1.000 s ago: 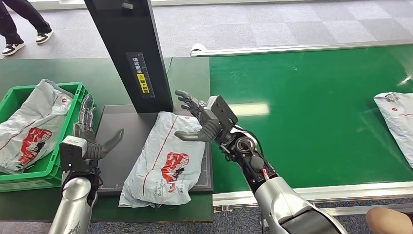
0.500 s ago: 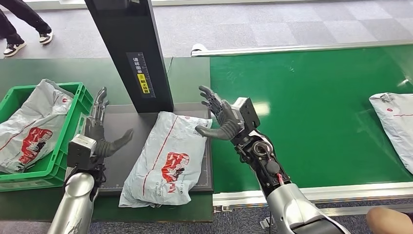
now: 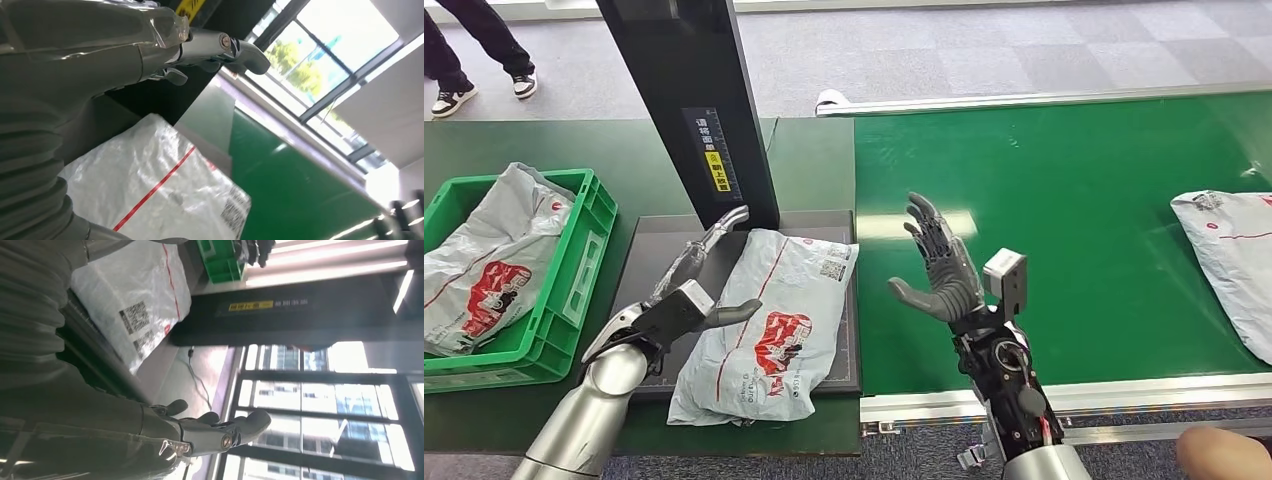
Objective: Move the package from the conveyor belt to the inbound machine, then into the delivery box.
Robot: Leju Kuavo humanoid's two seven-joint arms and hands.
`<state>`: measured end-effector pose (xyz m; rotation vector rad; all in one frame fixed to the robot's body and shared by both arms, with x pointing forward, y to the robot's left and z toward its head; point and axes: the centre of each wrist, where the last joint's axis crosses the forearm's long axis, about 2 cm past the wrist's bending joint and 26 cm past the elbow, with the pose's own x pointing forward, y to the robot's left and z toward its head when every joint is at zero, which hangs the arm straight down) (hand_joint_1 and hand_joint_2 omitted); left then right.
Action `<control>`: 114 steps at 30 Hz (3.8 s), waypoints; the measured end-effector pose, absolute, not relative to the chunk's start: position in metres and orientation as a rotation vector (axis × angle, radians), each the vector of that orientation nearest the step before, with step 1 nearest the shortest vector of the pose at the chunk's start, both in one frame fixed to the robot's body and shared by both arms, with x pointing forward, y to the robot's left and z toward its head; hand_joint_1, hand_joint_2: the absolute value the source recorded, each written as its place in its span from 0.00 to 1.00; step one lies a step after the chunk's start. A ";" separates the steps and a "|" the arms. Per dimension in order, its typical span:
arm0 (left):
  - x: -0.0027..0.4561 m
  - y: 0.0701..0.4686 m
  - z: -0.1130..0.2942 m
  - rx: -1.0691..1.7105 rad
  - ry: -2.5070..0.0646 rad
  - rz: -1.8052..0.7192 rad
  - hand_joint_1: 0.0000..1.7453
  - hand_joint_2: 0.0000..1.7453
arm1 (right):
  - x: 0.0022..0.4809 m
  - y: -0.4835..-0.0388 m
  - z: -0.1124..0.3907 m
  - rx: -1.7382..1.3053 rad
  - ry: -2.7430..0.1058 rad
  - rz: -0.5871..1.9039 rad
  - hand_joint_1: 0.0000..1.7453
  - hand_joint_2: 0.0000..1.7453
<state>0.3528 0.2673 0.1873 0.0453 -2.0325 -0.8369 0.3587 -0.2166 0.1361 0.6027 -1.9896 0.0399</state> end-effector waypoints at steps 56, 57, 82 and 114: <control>0.360 0.298 0.182 0.144 -2.038 -0.832 1.00 1.00 | 0.283 -0.287 0.176 0.235 -2.335 -0.189 0.00 1.00; 0.359 0.300 0.188 0.167 -2.069 -0.817 1.00 1.00 | 0.281 -0.288 0.175 0.229 -2.332 -0.194 0.00 1.00; 0.357 0.420 0.252 1.046 -2.103 -0.418 1.00 1.00 | 0.265 -0.290 0.157 0.199 -2.290 -0.230 0.00 1.00; 0.364 0.560 0.216 1.464 -1.317 -0.405 0.00 1.00 | 0.254 -0.277 0.150 0.234 -2.273 -0.266 0.00 1.00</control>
